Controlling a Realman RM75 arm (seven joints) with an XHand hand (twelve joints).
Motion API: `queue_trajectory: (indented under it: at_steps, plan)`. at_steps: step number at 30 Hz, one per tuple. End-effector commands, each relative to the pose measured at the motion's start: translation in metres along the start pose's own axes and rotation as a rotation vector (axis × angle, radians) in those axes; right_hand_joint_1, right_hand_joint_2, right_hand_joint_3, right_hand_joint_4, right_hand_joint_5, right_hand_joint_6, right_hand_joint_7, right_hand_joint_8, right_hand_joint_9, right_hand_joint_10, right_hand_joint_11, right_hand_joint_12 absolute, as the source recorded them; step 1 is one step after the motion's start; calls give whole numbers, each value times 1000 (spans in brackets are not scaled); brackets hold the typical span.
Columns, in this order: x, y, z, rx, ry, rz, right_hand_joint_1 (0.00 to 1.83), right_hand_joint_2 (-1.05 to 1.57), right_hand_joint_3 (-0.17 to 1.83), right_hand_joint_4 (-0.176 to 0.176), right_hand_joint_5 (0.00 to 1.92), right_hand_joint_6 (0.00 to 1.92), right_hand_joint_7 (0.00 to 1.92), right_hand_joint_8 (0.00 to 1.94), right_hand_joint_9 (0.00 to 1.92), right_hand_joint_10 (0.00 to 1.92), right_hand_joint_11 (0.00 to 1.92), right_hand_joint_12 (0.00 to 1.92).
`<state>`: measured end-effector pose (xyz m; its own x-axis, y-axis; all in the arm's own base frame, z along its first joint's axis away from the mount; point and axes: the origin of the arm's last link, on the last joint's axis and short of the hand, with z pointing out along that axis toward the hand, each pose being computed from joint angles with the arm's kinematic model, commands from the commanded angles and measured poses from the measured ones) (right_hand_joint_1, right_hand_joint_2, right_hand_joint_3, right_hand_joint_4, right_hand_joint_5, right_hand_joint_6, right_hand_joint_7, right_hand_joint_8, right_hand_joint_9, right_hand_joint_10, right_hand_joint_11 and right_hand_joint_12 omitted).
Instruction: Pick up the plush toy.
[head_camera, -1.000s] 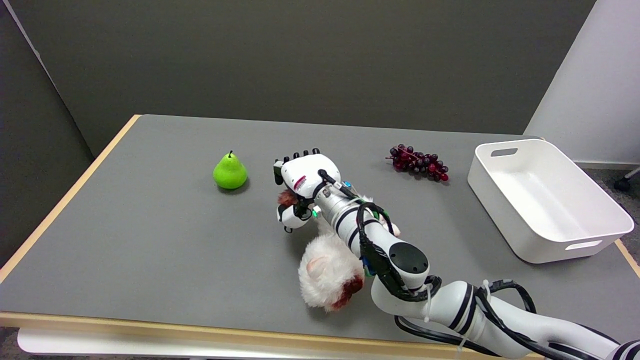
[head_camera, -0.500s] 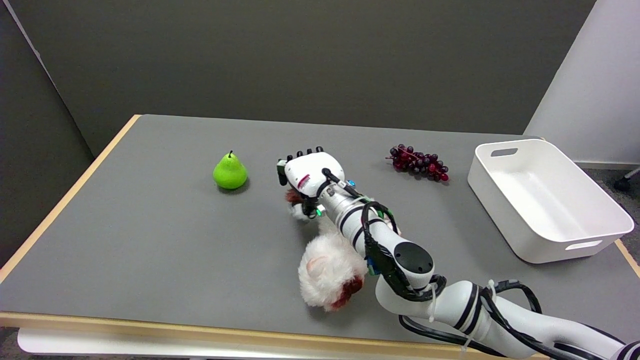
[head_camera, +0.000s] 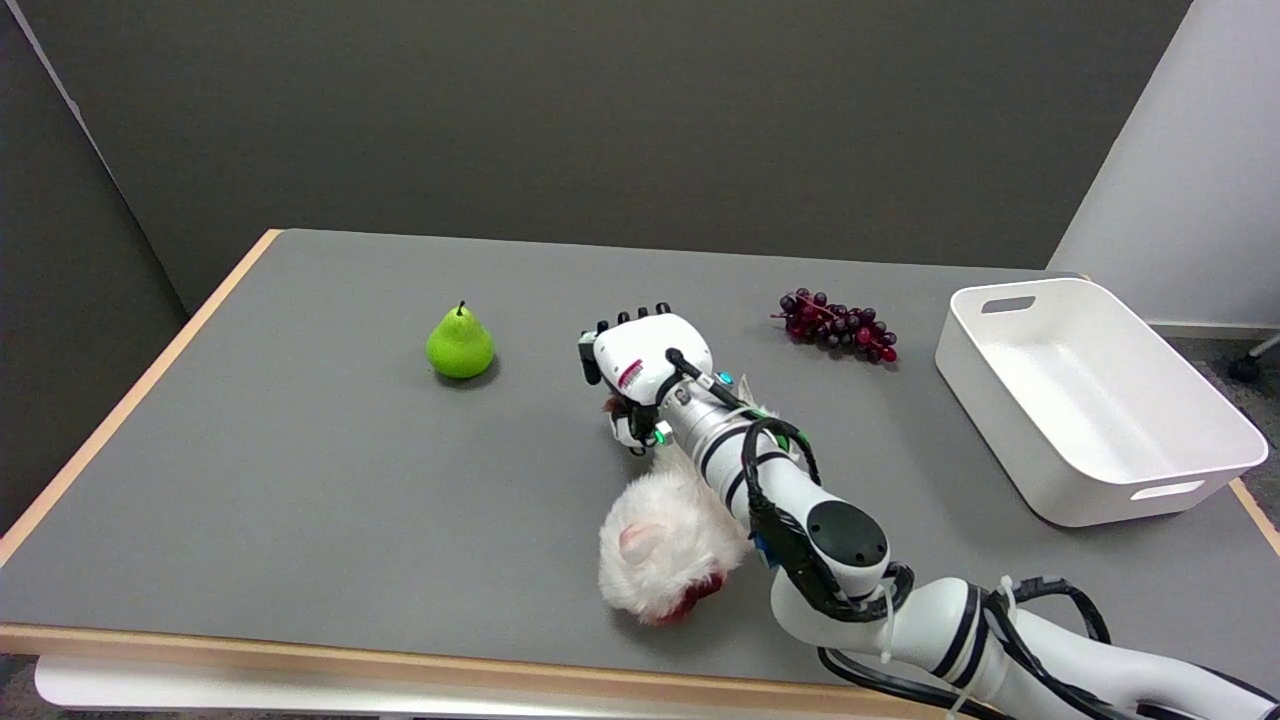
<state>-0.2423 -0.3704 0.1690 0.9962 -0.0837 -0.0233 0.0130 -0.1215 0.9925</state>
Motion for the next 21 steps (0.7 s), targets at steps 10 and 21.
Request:
queue_trajectory:
  at_steps: [10, 21]
  plan:
    - [34, 4, 1, 6, 104, -42, 1345, 1182, 124, -176, 558, 1369, 824, 1417, 755, 1540, 699, 1714]
    - [73, 6, 1, 9, 188, -143, 1349, 1144, 189, -176, 576, 1357, 831, 1399, 774, 1551, 709, 1710]
